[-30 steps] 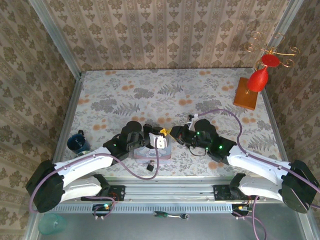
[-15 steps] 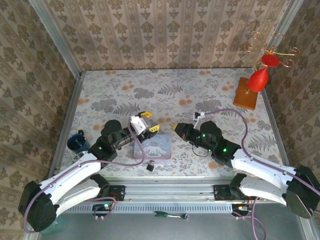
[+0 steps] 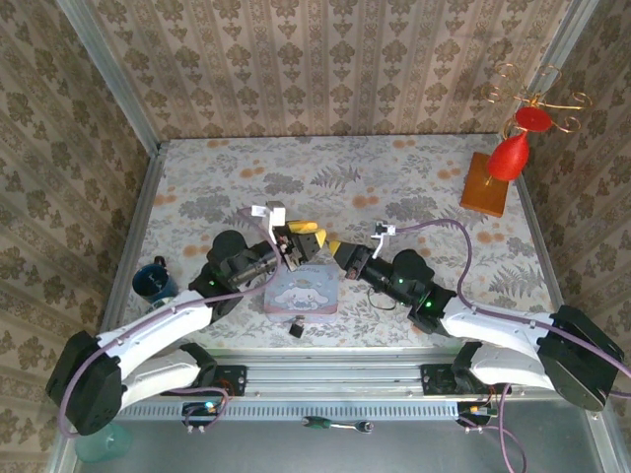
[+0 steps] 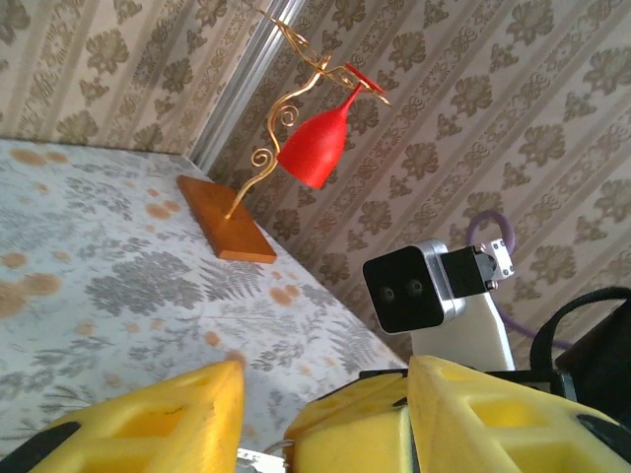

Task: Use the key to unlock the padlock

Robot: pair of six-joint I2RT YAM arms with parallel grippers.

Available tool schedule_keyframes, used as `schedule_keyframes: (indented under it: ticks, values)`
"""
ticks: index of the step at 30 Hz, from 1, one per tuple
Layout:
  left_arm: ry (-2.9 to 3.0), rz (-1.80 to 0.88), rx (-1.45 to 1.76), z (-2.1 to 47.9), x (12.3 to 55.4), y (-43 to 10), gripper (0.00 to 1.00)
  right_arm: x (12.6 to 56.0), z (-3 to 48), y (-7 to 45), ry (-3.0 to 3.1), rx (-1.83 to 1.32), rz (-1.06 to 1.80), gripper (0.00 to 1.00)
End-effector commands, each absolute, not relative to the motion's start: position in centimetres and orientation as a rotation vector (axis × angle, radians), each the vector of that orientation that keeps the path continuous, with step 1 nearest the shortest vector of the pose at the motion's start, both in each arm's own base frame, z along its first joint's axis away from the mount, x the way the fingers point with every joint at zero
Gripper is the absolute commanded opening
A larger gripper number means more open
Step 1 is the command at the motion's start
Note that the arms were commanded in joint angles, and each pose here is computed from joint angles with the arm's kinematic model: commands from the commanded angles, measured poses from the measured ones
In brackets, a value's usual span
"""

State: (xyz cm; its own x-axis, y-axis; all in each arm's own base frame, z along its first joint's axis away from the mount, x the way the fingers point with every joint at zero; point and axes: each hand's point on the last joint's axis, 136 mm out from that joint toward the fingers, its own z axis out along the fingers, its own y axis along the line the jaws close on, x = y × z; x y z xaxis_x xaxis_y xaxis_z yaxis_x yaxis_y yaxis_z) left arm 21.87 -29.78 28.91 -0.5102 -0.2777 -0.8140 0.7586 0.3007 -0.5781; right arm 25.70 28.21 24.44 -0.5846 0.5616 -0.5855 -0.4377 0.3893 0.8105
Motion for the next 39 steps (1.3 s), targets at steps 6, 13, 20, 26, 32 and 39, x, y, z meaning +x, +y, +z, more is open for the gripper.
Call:
schedule_keyframes:
  ticks: [6, 13, 20, 26, 32, 39]
  values:
    - [1.677, -1.509, 0.389, 30.9, 20.9, -31.7, 0.44, 25.6, 26.8, 27.2, 1.595, 0.085, 1.328, 0.00]
    - [1.727, -1.492, 0.372, 30.2, 21.2, -32.0, 0.41, 25.1, 27.3, 26.6, 1.564, 0.082, 1.334, 0.00]
    - [1.774, -1.436, 0.316, 29.3, 22.1, -31.0, 0.46, 24.8, 27.4, 26.2, 1.558, 0.082, 1.331, 0.00]
    - [1.782, -1.474, 0.340, 29.4, 21.9, -31.8, 0.43, 24.7, 27.9, 26.3, 1.546, 0.074, 1.342, 0.00]
    - [1.771, -1.502, 0.350, 29.5, 21.7, -32.2, 0.38, 24.7, 27.9, 26.6, 1.548, 0.071, 1.351, 0.00]
    - [1.770, -1.512, 0.354, 29.5, 21.7, -32.3, 0.31, 24.7, 28.1, 26.7, 1.546, 0.080, 1.369, 0.00]
